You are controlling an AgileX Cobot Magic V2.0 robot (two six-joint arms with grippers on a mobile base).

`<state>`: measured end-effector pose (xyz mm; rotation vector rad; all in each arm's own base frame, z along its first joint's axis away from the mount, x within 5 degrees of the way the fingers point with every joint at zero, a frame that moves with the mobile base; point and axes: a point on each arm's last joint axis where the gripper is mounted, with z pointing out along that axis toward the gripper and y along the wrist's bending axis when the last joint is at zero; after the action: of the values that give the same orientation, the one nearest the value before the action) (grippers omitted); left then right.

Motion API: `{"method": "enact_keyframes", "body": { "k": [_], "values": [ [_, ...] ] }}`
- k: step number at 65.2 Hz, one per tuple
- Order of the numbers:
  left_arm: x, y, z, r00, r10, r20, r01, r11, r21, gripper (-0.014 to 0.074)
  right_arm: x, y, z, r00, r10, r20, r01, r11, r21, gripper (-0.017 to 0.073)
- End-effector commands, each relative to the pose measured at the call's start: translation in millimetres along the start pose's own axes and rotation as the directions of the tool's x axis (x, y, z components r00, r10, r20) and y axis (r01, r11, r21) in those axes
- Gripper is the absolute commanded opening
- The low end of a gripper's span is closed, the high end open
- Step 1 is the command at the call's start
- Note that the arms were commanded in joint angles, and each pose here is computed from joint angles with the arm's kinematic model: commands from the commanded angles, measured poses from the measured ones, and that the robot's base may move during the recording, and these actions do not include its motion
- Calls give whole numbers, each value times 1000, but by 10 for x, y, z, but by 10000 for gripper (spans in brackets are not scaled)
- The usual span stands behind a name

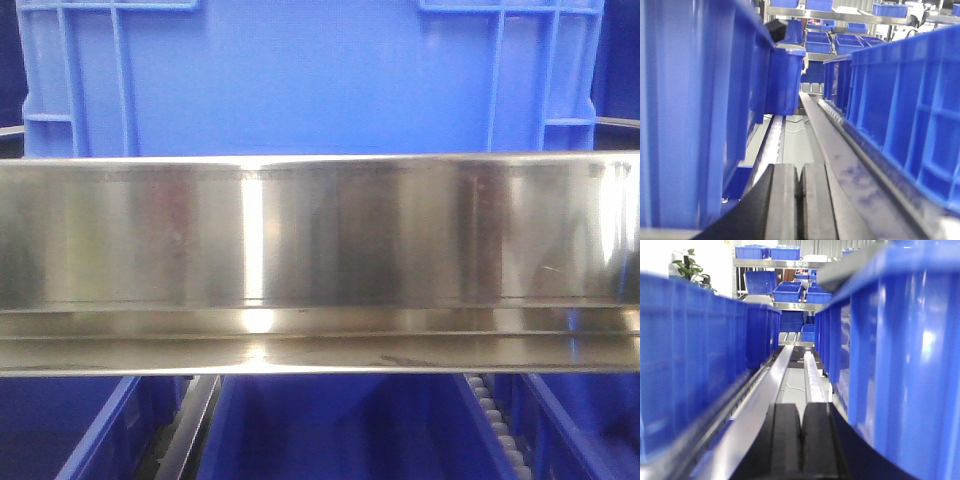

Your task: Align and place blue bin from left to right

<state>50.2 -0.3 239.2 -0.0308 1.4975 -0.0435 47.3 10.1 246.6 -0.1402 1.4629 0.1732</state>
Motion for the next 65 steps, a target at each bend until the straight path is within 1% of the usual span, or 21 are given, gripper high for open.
{"method": "enact_keyframes", "body": {
  "k": [1, 14, 23, 30, 38, 49, 56, 60, 65],
  "values": [
    [-219, -7, -61, 1000, 9, -1, -9, 1000, -5, -111, -232, 10, -60, 1000, 2, 2, -2, 1000, -7, -79],
    [-680, -28, -176, 1000, 8, 9, -8, 1000, -6, -111, -658, 25, -152, 1000, -1, -3, 1, 1000, -18, -79],
    [-959, -41, -111, 1000, 8, -8, -8, 1000, -7, -111, -923, 28, -91, 1000, -1, 8, 1, 1000, -18, -79],
    [-1167, -55, 50, 999, -3, -53, 3, 1000, -5, -111, -1139, 29, 53, 1000, -1, -12, 1, 1000, -18, -79],
    [-1366, -64, 281, 989, -4, -147, 3, 1000, -9, -111, -1350, 30, 252, 999, -1, -40, 0, 1000, -17, -79],
    [-1673, -78, 641, 970, -5, -242, 2, 1000, -14, -111, -1581, 34, 615, 990, -1, -143, -2, 1000, -21, -79],
    [-1842, -85, 850, 968, -5, -249, 2, 1000, -15, -111, -1733, 38, 823, 979, -3, -204, -2, 1000, -25, -79],
    [-1932, -89, 976, 973, -5, -229, 2, 1000, -14, -111, -1791, 40, 959, 970, -4, -243, -3, 1000, -27, -79],
    [-1984, -92, 1093, 981, -4, -192, 2, 1000, -12, -111, -1879, 40, 1085, 970, -4, -244, -3, 1000, -27, -79]
  ]
}}
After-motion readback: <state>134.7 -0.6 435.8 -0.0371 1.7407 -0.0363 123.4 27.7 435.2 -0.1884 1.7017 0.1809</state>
